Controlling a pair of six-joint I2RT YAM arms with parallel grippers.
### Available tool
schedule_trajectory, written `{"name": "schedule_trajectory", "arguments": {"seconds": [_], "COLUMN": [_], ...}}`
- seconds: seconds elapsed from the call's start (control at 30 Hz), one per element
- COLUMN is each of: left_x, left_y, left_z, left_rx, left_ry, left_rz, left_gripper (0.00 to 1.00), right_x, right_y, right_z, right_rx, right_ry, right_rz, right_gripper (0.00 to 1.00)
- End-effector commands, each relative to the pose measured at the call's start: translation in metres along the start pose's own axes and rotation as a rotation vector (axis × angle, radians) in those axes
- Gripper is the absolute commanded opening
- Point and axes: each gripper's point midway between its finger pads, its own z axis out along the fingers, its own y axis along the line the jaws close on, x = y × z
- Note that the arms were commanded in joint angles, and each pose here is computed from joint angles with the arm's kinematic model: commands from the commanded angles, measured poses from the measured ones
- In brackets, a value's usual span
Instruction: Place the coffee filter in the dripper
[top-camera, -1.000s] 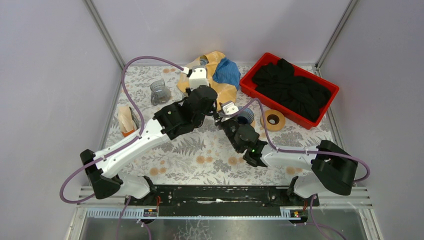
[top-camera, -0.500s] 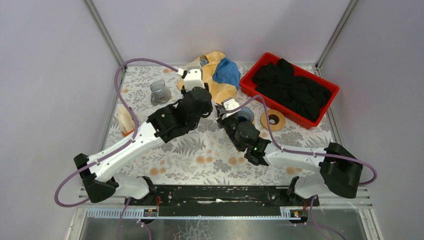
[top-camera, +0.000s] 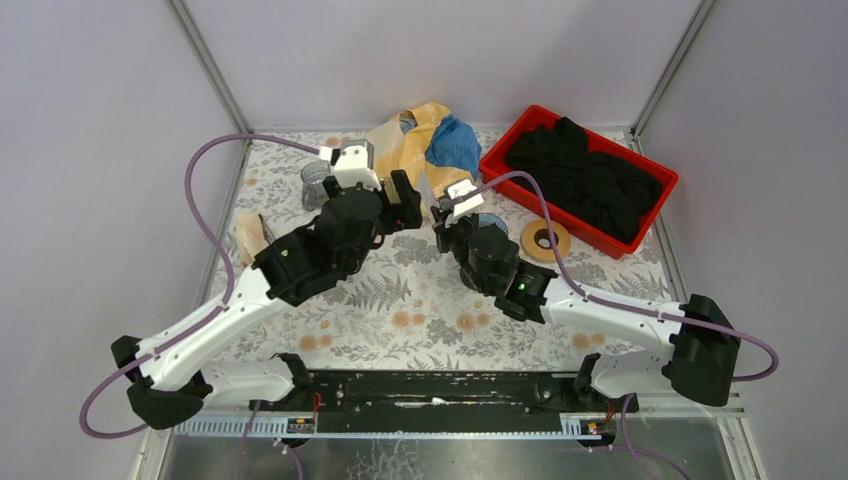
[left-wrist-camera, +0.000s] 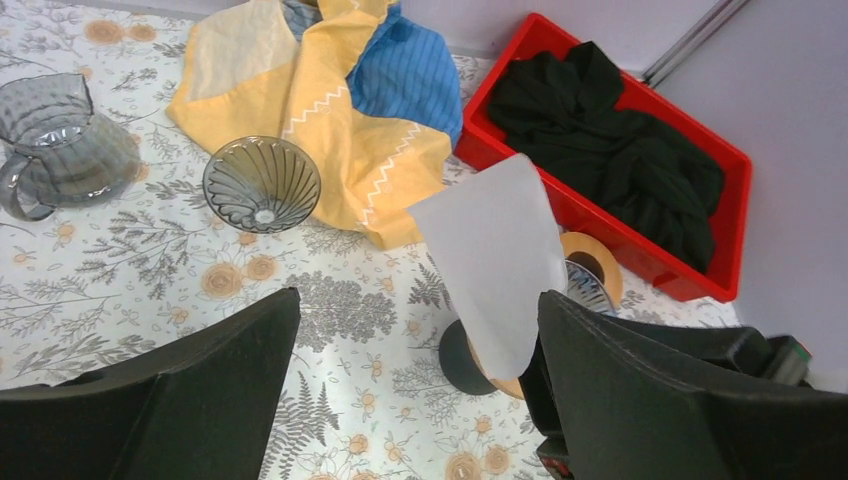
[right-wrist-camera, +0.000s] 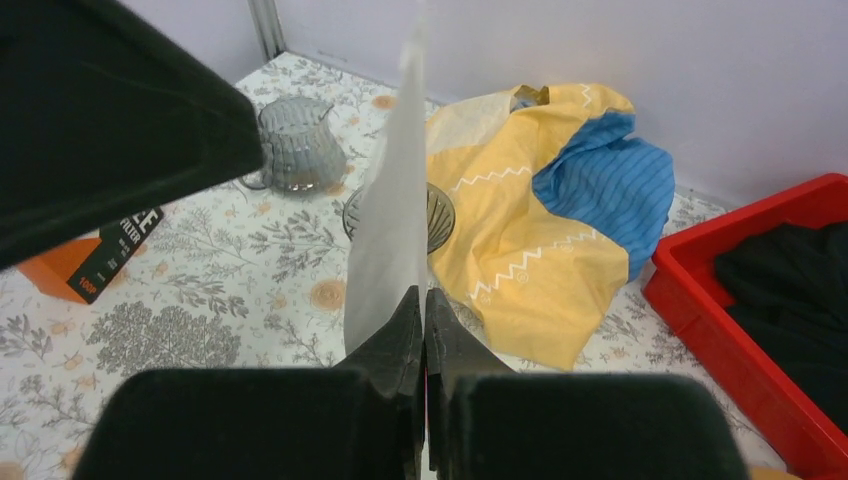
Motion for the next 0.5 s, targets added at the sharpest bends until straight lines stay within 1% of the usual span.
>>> {"name": "schedule_trajectory", "arguments": {"seconds": [0.0, 0.07, 0.17, 0.47], "left_x": [-0.022, -0.026, -0.025, -0.005], "left_y": [-0.011, -0.010, -0.012, -0.030], "left_z": [-0.014, -0.020, -0.023, -0.016], "left_rx": [0.097, 0.115, 0.147, 0.221], "left_ry": [-0.077, -0.093, -0.096, -0.029], "left_rz": [-0.064, -0.075, -0.074, -0.066], "left_gripper": [0.98, 1.00, 1.00, 1.00], "right_x": [-0.027, -0.027, -0.030, -0.034], "right_y": [-0.003, -0.005, -0.010, -0.029], "right_z": [-0.007, -0.011, -0.018, -0.041], "right_rx": [0.014, 0.020, 0.031, 0.090], "right_ry": [0.036, 0.074, 0.115, 0.297], "right_rz": [0.046, 0.041, 0.042, -0.009], "right_gripper": [0.00, 0.00, 0.00, 0.00]}}
